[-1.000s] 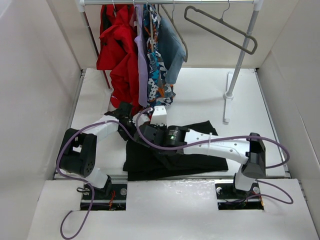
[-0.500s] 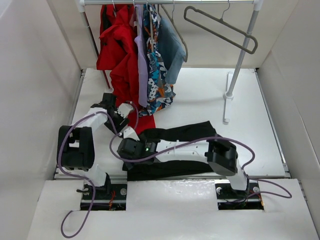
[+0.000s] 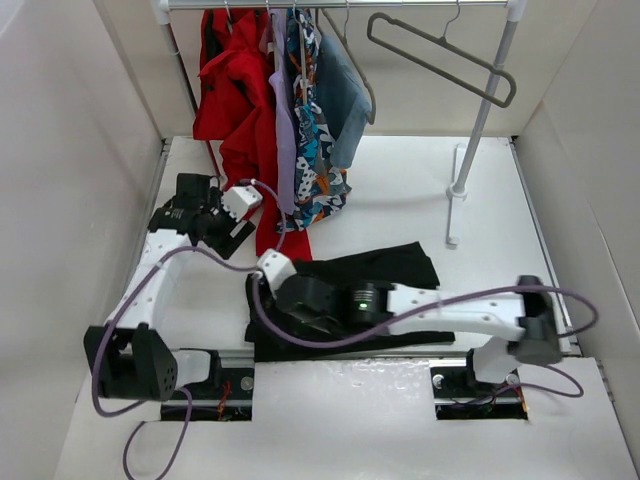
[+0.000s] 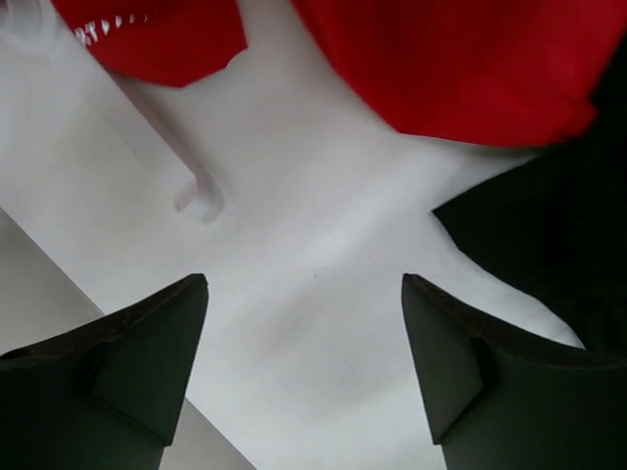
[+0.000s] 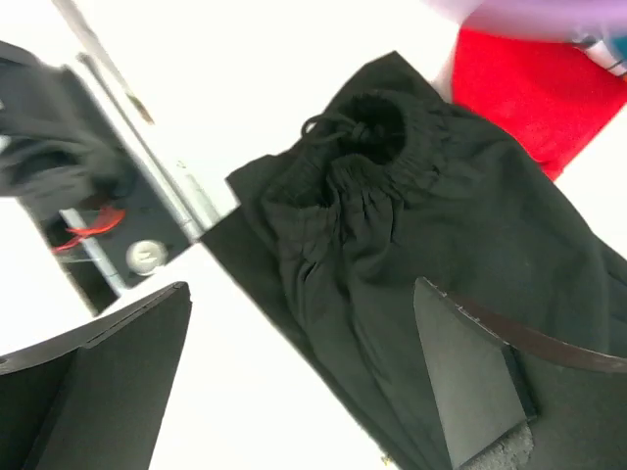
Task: Place the trousers on the hanger
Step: Fold the trousers at the center of the board.
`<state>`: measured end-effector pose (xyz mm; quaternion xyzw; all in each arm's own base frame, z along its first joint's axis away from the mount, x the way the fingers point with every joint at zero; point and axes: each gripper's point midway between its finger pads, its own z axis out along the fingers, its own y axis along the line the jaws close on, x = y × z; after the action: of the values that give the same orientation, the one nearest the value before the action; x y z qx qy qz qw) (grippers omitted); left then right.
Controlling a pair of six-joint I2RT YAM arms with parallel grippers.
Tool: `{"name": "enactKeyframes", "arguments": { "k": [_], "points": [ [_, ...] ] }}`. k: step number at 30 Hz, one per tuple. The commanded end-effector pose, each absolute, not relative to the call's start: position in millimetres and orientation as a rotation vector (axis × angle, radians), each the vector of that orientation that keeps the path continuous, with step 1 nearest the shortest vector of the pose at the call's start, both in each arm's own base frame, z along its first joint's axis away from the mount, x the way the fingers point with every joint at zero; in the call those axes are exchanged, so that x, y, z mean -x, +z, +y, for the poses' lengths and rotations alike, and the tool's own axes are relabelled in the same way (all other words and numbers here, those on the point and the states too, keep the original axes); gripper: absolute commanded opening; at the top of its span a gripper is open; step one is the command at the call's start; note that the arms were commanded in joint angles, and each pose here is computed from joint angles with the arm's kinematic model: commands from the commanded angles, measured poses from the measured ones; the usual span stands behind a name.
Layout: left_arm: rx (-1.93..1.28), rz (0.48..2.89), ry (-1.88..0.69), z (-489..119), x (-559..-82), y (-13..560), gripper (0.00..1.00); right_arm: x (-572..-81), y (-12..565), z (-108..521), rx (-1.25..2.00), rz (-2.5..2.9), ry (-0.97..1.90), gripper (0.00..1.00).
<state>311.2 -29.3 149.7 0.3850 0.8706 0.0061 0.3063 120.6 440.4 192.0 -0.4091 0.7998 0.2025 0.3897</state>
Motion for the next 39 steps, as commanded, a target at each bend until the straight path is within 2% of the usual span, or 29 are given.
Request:
{"name": "enactKeyframes", "arguments": {
  "k": [1, 2, 3, 4, 5, 7, 11, 14, 16, 20, 21, 24, 25, 28, 29, 32, 33, 39],
  "points": [
    [-1.148, 2.192, -0.100, -54.2, -286.7, 175.7, 0.78, -117.9, 219.9, 414.6, 0.955, 1.972, 0.564, 1.00],
    [-1.184, 2.164, -0.126, -61.9, -281.4, 178.8, 0.81, -123.1, 231.3, 396.6, 0.841, 2.006, 0.602, 1.00],
    [-1.216, 2.124, -0.172, -71.8, -276.4, 182.5, 0.86, -131.7, 226.6, 380.5, 0.774, 2.044, 0.588, 1.00],
    [-1.252, 2.100, -0.205, -82.3, -270.5, 181.3, 0.92, -155.0, 197.9, 346.9, 0.687, 2.141, 0.503, 1.00],
    [-1.280, 2.084, -0.229, -89.8, -264.8, 179.4, 0.94, -164.7, 202.5, 325.1, 0.556, 2.178, 0.533, 1.00],
    [-1.282, 2.134, -0.244, -100.3, -259.9, 162.9, 0.95, -204.2, 186.7, 276.0, 0.355, 2.266, 0.454, 1.00],
    [-1.300, 2.258, -0.090, -107.4, -267.0, 115.5, 0.97, -244.5, 158.5, 192.7, 0.120, 2.401, 0.288, 1.00],
    [-1.281, 2.330, 0.002, -96.8, -271.4, 89.4, 0.97, -257.8, 142.4, 157.6, 0.081, 2.456, 0.250, 1.00],
    [-1.296, 2.335, 0.011, -97.4, -269.8, 81.3, 0.94, -272.5, 126.5, 124.4, 0.026, 2.478, 0.178, 1.00],
    [-1.334, 2.339, -0.013, -104.1, -265.0, 69.3, 0.80, -296.3, 93.1, 97.3, -0.007, 2.535, 0.174, 1.00],
    [-1.345, 2.364, -0.022, -104.7, -259.3, 61.3, 0.71, -300.0, 84.6, 95.2, -0.020, 2.553, 0.217, 1.00],
    [-1.362, 2.389, -0.043, -103.9, -252.5, 49.9, 0.51, -315.0, 60.5, 100.4, -0.003, 2.583, 0.274, 0.92],
    [-1.390, 2.417, -0.050, -103.0, -244.7, 42.2, 0.39, -320.0, 56.8, 98.3, -0.001, 2.587, 0.277, 0.88],
    [-1.420, 2.453, -0.019, -93.4, -235.5, 30.4, 0.14, -332.8, 44.9, 107.4, 0.024, 2.597, 0.319, 0.69],
    [-1.423, 2.465, 0.004, -89.1, -233.3, 27.7, 0.00, -337.7, 43.8, 108.6, 0.025, 2.594, 0.320, 0.54],
    [-1.460, 2.402, 0.143, -73.3, -239.7, 29.5, 0.00, -351.1, 40.4, 100.7, -0.033, 2.586, 0.346, 0.22],
    [-1.468, 2.385, 0.169, -70.8, -241.7, 30.3, 0.00, -354.1, 42.1, 98.4, -0.073, 2.577, 0.368, 0.00],
    [-1.375, 2.324, 0.383, -41.7, -284.1, 45.6, 0.00, -375.9, 76.2, 56.7, -0.343, 2.446, 0.395, 0.00]
  ]
}}
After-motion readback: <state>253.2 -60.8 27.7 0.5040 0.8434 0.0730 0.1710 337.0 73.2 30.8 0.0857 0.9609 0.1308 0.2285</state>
